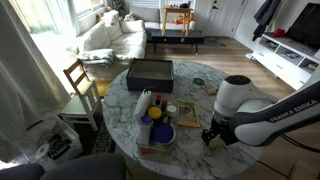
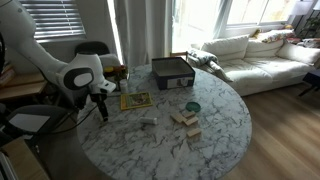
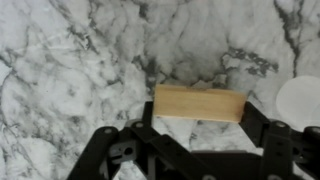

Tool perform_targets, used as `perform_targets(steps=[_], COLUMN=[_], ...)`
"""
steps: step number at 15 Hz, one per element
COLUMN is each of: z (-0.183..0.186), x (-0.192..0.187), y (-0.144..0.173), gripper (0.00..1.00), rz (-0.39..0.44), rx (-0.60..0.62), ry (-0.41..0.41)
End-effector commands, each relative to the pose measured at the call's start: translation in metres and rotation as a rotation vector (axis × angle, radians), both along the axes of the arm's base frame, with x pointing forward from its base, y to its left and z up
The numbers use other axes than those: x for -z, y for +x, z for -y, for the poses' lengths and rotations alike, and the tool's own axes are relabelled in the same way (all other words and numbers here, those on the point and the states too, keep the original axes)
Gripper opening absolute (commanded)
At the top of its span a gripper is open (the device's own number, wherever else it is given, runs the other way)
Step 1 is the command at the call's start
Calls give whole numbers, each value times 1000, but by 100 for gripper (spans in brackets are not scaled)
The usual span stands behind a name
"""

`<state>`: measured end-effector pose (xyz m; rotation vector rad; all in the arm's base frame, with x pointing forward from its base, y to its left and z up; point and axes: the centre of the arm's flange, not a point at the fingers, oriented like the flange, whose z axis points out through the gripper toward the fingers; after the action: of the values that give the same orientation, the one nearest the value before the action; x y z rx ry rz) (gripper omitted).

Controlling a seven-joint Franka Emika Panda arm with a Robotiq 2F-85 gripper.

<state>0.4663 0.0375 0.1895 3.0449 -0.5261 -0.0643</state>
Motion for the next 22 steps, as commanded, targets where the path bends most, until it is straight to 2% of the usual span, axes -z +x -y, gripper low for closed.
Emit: perform_targets(steps=[1, 22], z=[4, 9], x=[5, 10], y=[3, 5], gripper=[59, 59], rz=[10, 17], rx=[9, -43], ry=[17, 7])
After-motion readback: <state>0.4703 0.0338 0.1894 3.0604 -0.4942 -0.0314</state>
